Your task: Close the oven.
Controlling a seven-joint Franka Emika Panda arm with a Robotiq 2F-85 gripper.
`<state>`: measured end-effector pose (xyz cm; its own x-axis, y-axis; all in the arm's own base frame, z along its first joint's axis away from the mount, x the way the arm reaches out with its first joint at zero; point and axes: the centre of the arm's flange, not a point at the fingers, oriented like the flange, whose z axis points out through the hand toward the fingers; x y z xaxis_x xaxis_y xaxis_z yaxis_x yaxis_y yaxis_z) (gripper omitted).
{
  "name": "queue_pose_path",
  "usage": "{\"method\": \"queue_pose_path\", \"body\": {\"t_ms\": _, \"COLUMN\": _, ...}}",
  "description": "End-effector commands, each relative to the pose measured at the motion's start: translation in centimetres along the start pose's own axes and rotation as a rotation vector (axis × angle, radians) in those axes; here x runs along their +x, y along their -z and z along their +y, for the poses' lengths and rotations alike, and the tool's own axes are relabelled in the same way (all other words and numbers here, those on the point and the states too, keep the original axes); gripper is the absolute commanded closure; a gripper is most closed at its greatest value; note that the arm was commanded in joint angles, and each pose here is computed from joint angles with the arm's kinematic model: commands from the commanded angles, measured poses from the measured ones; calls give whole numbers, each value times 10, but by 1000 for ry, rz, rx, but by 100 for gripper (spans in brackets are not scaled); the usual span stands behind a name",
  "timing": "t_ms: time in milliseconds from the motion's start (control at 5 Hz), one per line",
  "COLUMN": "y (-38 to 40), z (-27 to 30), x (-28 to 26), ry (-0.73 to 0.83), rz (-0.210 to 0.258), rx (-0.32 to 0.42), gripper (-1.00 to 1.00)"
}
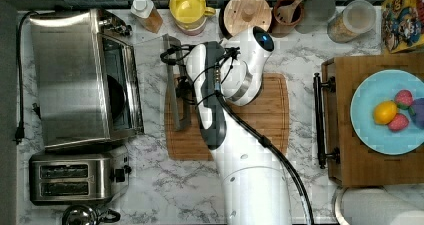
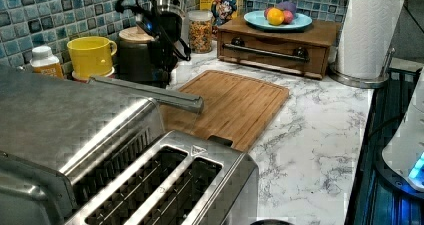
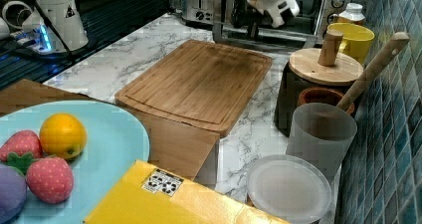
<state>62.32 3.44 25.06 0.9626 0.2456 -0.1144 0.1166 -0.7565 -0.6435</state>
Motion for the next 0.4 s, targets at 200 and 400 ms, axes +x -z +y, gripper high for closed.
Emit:
{"method": "queue_pose_path", "body": {"t_ms": 200, "y": -13, "z": -302, "x": 9, "ry": 303, "rz": 15, "rx": -238, "gripper": 100}}
{"method": "queue_pose_path", "body": {"t_ms": 400, "y": -39, "z": -317, "x": 8, "ry": 246, "rz": 24, "rx": -396, "gripper": 100}}
